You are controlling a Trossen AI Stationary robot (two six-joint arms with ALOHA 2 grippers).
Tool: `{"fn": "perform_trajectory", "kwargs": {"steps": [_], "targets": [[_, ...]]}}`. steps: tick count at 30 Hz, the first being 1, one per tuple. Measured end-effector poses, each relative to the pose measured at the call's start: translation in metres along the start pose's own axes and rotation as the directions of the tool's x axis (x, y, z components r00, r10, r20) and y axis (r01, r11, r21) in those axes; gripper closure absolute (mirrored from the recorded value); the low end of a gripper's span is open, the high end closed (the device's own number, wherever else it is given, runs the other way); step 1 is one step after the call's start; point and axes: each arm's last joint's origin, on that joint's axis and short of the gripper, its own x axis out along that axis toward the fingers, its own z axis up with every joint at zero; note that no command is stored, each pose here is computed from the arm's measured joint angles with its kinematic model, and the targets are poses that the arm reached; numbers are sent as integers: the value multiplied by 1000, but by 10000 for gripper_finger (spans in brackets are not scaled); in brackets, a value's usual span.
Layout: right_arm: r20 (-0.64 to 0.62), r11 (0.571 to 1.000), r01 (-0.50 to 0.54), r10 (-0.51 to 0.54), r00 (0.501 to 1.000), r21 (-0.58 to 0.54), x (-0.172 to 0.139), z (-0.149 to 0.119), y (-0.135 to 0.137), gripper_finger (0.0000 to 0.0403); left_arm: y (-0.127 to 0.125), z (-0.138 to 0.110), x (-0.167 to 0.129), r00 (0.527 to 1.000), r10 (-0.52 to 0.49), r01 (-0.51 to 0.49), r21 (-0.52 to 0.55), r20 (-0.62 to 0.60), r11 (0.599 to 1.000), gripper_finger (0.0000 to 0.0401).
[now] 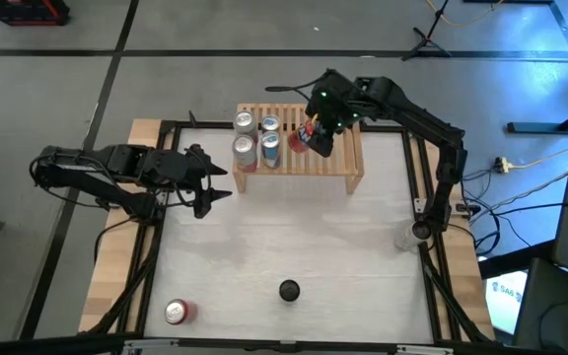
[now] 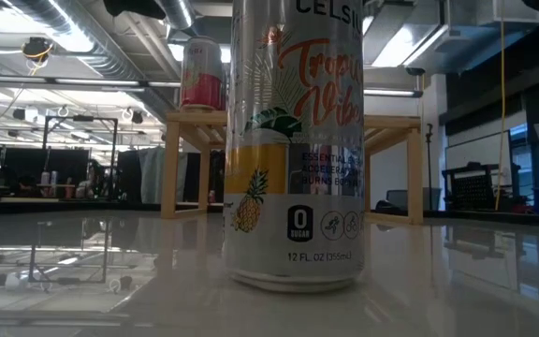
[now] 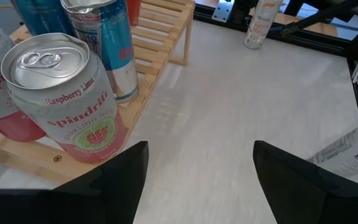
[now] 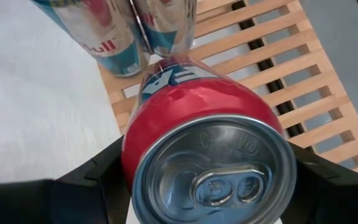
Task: Place canned beverage on shelf
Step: Put the top red soda can on the shelf
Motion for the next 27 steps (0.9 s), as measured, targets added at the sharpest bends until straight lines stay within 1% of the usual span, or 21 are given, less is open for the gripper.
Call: {"fn": "perform_trajectory", "kwargs": {"steps": [20, 24, 27], "targets": [[6, 998, 2, -2, 1000, -60, 1, 1, 0, 127, -2, 2, 3, 1000, -1, 1, -13, 14, 1000, 122], [38, 997, 24, -22, 999, -72, 1, 4, -1, 127, -2, 2, 4, 1000, 11, -11, -13, 18, 1000, 122], [47, 997, -1, 5, 999, -82, 9, 8, -1, 127, -1, 3, 4, 1000, 19, -19, -14, 20, 1000, 122]]}}
